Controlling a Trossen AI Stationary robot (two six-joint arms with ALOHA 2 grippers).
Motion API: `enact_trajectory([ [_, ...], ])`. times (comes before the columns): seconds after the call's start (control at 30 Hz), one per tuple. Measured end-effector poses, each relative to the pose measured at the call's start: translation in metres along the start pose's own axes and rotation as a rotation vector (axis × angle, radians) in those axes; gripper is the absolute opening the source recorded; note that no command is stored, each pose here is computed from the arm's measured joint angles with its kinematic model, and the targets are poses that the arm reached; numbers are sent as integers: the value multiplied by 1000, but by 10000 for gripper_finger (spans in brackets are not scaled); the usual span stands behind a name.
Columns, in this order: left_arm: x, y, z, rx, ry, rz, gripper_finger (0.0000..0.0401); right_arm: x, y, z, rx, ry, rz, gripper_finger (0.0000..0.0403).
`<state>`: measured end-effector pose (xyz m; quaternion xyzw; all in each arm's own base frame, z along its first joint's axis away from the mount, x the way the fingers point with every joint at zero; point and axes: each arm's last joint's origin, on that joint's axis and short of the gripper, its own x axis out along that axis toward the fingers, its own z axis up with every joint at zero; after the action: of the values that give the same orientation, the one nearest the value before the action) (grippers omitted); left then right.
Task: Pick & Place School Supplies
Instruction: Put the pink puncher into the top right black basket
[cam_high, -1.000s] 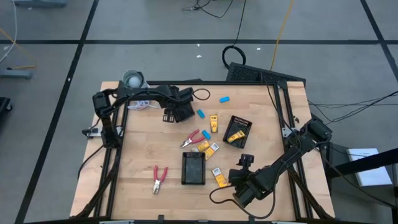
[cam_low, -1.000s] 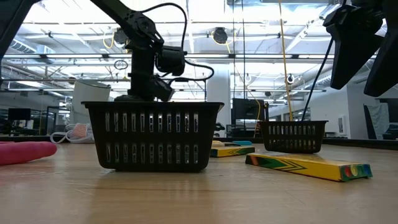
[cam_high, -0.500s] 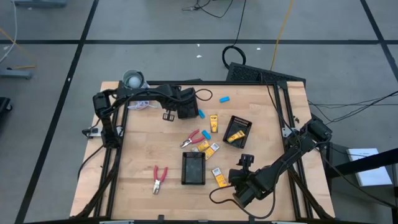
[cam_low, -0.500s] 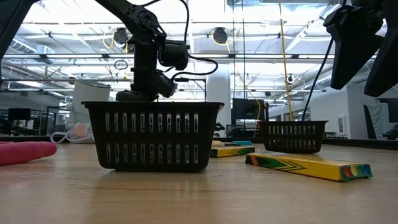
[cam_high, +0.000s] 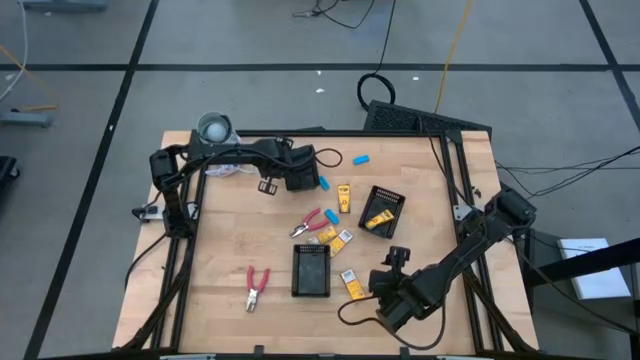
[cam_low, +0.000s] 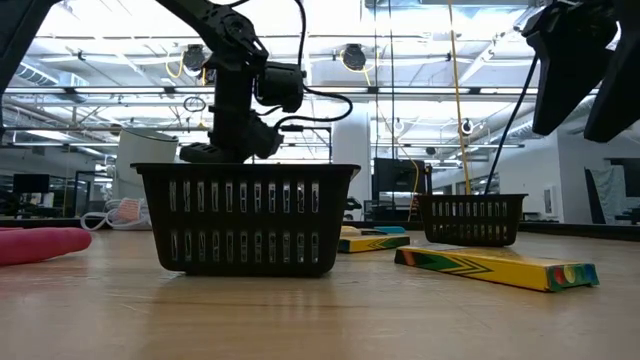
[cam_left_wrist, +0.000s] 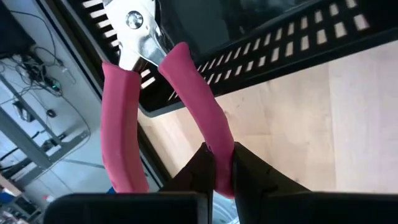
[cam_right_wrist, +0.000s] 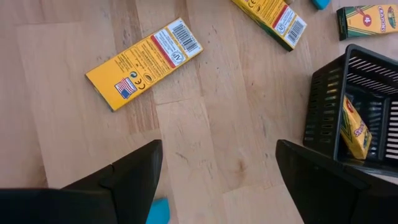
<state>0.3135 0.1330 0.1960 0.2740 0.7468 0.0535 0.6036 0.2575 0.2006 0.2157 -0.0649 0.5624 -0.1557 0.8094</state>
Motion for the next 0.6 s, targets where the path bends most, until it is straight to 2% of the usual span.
enact_trajectory([
  [0.3, -5, -6, 4, 131, 41, 54, 30, -1, -1, 0, 0, -1, 1, 306],
  [0.43, -7, -12, 2, 181, 57, 6, 30, -1, -1, 0, 1, 0, 1, 306],
  [0.6, -8, -18, -6, 180, 118, -71, 30, -1, -1, 0, -2, 1, 3, 306],
])
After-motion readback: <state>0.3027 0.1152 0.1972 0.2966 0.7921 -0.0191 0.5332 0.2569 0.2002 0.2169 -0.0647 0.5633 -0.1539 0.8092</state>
